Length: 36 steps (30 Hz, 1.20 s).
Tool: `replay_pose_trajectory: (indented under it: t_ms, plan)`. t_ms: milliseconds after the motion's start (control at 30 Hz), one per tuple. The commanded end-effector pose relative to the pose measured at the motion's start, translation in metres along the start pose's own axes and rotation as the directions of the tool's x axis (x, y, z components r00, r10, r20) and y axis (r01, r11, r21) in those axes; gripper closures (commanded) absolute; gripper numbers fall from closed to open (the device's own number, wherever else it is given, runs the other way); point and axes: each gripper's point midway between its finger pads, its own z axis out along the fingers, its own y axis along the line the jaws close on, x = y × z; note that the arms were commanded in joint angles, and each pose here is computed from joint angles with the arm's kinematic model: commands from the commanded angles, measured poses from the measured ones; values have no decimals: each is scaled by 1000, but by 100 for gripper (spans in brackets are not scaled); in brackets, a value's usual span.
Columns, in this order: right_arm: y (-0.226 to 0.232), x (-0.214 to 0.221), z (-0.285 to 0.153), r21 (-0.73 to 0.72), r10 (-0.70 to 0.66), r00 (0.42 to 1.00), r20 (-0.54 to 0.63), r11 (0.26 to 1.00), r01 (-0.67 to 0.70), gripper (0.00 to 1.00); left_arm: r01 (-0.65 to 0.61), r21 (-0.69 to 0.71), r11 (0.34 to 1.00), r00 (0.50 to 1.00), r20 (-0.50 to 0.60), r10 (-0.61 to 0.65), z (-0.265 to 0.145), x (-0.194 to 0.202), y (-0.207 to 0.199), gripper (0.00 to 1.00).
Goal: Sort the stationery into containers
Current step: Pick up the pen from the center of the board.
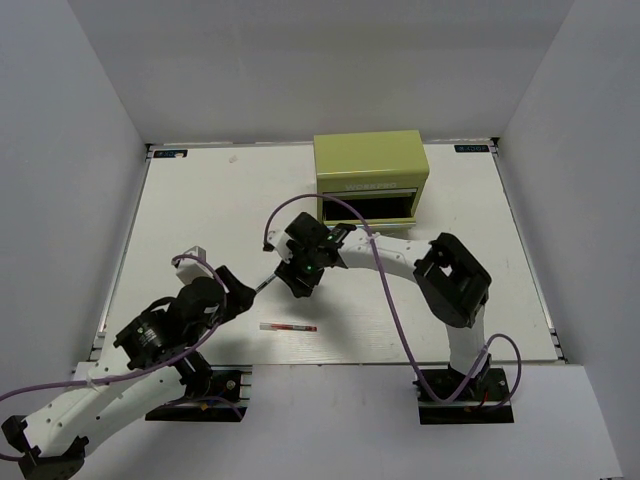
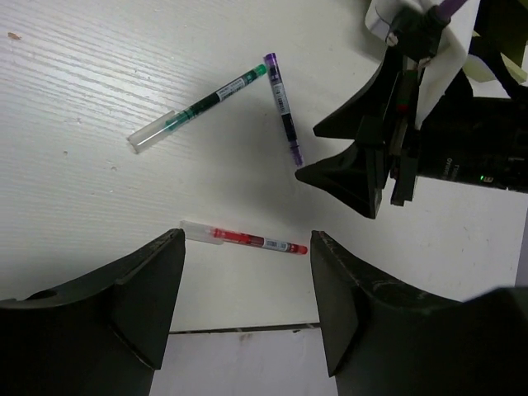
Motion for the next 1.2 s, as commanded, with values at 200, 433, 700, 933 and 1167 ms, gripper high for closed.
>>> replay_pose_trajectory:
  t_ms: [200,433,700,933,1167]
  plan:
    - [-20,-21,15,147,15,1000,9,989,-16,40,-12,-17,1000,1000,18,12,-7,-8,2,28]
    - [-16,-1,30,141,58,997,-40,989,-52,43,-59,-73,996,998,-7,59,3,-7,-1,28]
    - [-7,11,23,72,48,996,-77,996,-43,93,-233,-89,968,970,-87,225,18,0,-10,29]
    - [-25,-8,-31,87,-39,998,38,996,36,100,-418,-5,908,906,-75,417,22,-6,-25,29]
    - [-56,-57,-133,276,-172,951,256,956,98,100,-480,25,877,874,-73,481,34,-1,-29,38]
